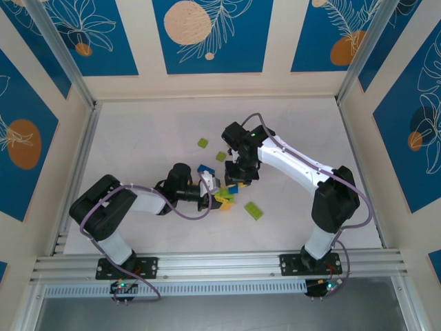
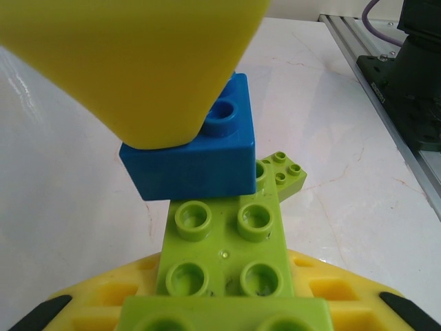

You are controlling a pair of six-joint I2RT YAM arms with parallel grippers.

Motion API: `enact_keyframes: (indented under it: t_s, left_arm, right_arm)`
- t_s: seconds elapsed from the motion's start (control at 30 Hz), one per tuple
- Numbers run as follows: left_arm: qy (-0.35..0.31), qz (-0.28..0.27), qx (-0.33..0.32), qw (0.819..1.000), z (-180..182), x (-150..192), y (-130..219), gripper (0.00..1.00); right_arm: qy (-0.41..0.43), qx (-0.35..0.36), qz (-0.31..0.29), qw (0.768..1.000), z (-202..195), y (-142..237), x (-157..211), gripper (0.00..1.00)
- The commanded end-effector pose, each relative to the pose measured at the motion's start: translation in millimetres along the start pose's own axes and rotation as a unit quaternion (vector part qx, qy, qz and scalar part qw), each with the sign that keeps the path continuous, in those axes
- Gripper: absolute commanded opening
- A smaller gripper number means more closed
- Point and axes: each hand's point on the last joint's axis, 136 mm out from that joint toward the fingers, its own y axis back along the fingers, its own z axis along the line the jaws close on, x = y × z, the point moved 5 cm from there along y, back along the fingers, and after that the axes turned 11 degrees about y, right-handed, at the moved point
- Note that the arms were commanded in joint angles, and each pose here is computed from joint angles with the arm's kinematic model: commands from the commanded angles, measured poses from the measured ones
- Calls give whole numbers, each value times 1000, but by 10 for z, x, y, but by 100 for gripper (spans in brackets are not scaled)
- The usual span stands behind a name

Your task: Assemble a carrot with lego

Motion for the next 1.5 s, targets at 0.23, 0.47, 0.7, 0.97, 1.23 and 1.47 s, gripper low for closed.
enact_keyframes:
  t_s: [0.23, 0.47, 0.7, 0.97, 1.23, 1.47]
  left_arm:
    - [-2, 15, 1, 1000, -20, 48, -8, 34]
    - [-1, 16, 1, 1000, -16, 52, -13, 34]
    - [-1, 17, 1, 1000, -15, 53, -14, 34]
    - [-1, 18, 0, 1000, -11, 53, -16, 34]
    - [-1, 19, -1, 1000, -8, 55, -22, 34]
    - [-2, 20, -4, 1000, 2, 53, -24, 34]
  right_arm:
    - [-17, 12, 36, 999, -90, -158, 176, 27]
    - [-12, 15, 40, 999, -106, -113, 217, 27]
    - [-9, 17, 46, 999, -128, -113, 266, 27]
    - [-6, 15, 53, 998, -133, -116, 306, 27]
    - [-7, 12, 57, 998, -127, -170, 327, 27]
    - [-5, 31, 67, 997, -161, -226, 338, 27]
